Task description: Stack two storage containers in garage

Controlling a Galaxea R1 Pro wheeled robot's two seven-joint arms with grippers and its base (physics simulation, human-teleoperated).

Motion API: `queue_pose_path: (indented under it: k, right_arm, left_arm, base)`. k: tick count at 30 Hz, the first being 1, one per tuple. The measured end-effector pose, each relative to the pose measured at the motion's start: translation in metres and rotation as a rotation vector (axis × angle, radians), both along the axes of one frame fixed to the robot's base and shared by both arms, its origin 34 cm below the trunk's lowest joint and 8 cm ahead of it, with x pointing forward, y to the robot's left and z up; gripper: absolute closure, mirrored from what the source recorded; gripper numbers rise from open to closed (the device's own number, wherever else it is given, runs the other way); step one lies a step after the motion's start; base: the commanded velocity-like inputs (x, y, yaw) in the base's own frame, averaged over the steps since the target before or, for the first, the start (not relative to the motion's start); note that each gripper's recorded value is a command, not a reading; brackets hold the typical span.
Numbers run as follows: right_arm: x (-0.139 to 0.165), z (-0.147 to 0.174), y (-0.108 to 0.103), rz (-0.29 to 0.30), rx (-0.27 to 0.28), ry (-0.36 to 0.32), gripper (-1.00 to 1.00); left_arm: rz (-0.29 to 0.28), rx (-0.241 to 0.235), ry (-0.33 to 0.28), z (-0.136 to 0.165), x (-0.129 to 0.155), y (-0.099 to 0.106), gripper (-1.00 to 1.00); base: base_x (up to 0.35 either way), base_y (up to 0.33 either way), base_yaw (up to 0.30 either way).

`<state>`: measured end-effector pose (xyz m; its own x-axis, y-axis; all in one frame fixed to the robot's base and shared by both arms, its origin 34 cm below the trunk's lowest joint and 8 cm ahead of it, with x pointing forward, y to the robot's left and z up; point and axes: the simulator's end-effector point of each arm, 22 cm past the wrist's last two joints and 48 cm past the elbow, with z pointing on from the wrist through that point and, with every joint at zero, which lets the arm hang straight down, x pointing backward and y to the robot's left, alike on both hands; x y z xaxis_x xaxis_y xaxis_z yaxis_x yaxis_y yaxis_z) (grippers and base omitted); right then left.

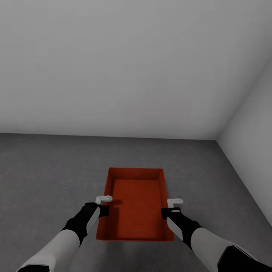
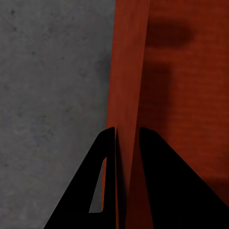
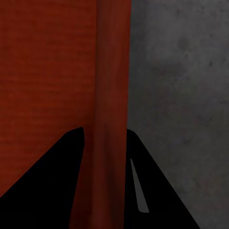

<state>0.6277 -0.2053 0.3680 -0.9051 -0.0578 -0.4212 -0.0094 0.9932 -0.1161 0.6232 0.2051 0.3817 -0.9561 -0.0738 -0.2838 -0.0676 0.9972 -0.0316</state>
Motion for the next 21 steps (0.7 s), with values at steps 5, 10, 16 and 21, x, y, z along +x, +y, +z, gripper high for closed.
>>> queue_pose_path:
  k: [5, 10, 16, 21]
  right_arm:
    - [0.0, 0.0, -0.0002, 0.0, 0.001, 0.0, 1.0]
    - [0.0001, 0.0, -0.0002, 0.0, 0.001, 0.0, 1.0]
    - [-0.0001, 0.0, 0.0004, 0.0, 0.0, 0.0, 1.0]
    - [-0.0002, 0.0, 0.0005, 0.0, 0.0, 0.001, 1.0]
  left_arm:
    - [0.0, 0.0, 0.0, 0.0, 0.0, -0.0002, 1.0]
    - [0.0, 0.0, 0.0, 0.0001, 0.0001, -0.0002, 1.0]
    - [0.0, 0.0, 0.0, 0.0, 0.0, 0.0004, 1.0]
    - [0.0, 0.0, 0.002, 0.0, -0.0002, 0.0005, 1.0]
  base:
    - [0.0, 0.0, 0.0]
    - [0.0, 0.0, 0.0]
    - [0.0, 0.0, 0.0]
    - [0.0, 0.0, 0.0]
